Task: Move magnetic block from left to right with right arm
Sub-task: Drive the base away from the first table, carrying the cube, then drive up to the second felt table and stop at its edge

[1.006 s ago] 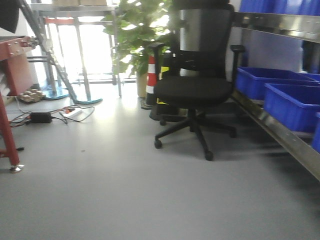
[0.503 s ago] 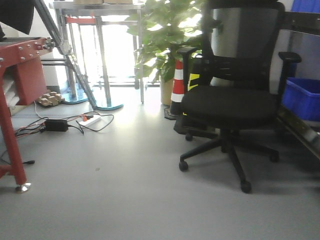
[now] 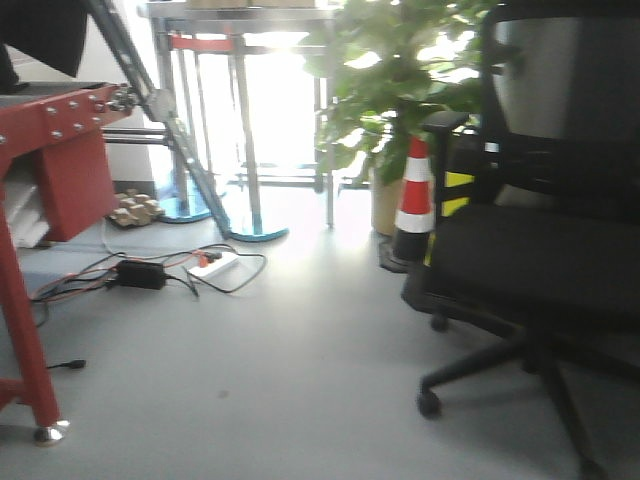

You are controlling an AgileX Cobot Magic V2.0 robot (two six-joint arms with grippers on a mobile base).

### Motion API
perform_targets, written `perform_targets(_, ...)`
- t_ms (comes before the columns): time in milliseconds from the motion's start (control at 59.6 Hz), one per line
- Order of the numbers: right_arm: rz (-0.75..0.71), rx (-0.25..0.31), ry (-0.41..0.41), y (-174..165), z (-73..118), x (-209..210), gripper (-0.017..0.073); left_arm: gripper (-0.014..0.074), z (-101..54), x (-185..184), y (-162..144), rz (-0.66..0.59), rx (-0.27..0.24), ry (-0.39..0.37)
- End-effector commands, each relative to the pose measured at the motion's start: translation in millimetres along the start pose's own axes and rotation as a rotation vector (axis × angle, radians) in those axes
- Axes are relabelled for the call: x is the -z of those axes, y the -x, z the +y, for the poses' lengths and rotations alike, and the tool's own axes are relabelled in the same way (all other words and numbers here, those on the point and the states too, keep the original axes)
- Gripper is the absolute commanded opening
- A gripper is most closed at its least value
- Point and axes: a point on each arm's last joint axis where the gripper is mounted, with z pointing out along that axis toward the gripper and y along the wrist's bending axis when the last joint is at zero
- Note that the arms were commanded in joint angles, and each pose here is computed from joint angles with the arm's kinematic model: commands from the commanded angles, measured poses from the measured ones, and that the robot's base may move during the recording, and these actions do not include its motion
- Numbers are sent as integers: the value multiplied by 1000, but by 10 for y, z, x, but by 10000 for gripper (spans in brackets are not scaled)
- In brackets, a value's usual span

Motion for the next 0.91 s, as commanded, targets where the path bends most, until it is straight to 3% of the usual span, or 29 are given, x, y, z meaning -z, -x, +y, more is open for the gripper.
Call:
perform_targets(0,-95,22,9,149,21,12,204,-116,-2,10,61,-94,6,-3)
perform_targets(889,-95,22,9,149,21,12,204,-116,-2,10,61,-94,6,-3)
